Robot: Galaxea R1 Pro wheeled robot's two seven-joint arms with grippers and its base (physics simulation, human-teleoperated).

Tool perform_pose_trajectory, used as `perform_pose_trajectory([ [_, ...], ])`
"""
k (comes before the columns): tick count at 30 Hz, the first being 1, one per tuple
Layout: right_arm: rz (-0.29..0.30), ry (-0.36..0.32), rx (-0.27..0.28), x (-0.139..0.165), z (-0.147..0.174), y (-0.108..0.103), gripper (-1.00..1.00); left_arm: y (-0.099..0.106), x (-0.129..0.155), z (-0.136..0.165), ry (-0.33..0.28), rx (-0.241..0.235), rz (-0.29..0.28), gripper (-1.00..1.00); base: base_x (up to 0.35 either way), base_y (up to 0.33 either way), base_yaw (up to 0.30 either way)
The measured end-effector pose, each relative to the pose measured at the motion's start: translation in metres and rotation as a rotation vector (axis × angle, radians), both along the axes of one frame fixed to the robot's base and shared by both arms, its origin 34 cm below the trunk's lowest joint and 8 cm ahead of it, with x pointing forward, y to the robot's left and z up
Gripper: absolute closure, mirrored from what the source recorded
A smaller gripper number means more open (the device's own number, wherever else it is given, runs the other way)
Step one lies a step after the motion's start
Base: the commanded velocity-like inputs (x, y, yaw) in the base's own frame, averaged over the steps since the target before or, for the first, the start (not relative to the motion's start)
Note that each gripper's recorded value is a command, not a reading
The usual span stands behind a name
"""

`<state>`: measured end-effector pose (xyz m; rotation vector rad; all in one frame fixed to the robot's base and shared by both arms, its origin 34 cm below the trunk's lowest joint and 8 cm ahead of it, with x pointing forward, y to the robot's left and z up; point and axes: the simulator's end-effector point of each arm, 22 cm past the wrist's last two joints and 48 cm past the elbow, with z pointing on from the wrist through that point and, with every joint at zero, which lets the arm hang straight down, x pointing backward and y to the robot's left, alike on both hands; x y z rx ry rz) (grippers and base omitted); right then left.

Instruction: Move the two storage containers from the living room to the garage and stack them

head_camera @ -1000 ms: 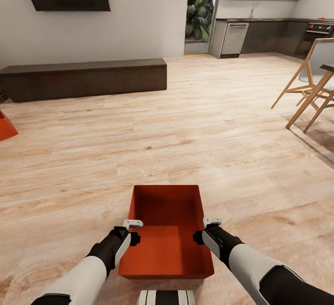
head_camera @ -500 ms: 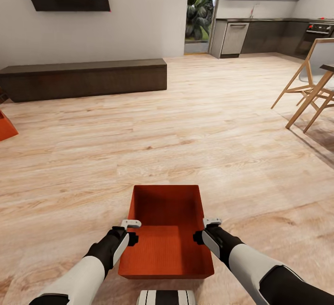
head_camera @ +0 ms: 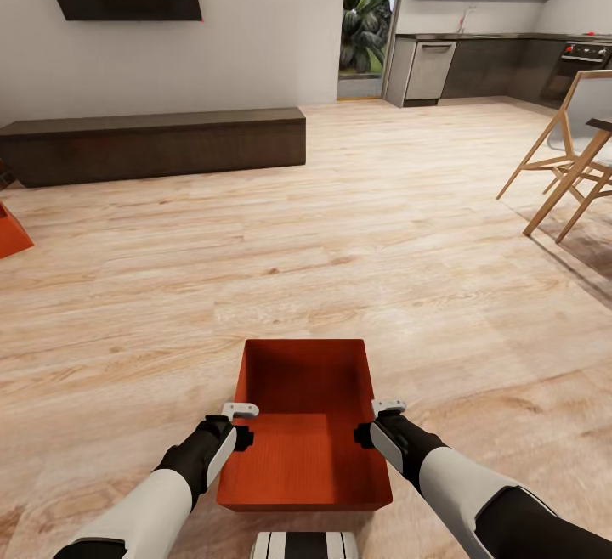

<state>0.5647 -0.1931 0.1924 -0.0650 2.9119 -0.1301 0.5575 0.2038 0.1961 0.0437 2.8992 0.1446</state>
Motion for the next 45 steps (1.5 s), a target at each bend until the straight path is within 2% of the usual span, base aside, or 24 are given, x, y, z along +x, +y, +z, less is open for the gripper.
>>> perform_pose_trajectory([
  [39, -0.003, 0.012, -0.007, -0.0037, -0.0066, -0.0057, -1.0, -0.0019, -0.005, -0.0061, 0.017, 0.002, -0.002, -1.0, 0.0, 0.0, 0.0],
  [40, -0.003, 0.012, -0.007, -0.0037, -0.0066, -0.0057, 1.0, -0.002, -0.005, -0.0061, 0.017, 0.001, -0.002, 1.0, 0.0, 0.0, 0.0],
  [44, -0.007, 0.012, -0.003, -0.0038, -0.0067, -0.0052, 1.0, -0.0018, -0.0066, -0.0069, 0.021, 0.003, -0.002, 1.0, 0.0, 0.0, 0.0],
  [45, -0.023, 0.013, 0.013, -0.0039, -0.0068, -0.0025, 1.0, -0.0057, -0.0071, -0.0073, 0.021, -0.018, 0.02, 1.0, 0.0, 0.0, 0.0],
])
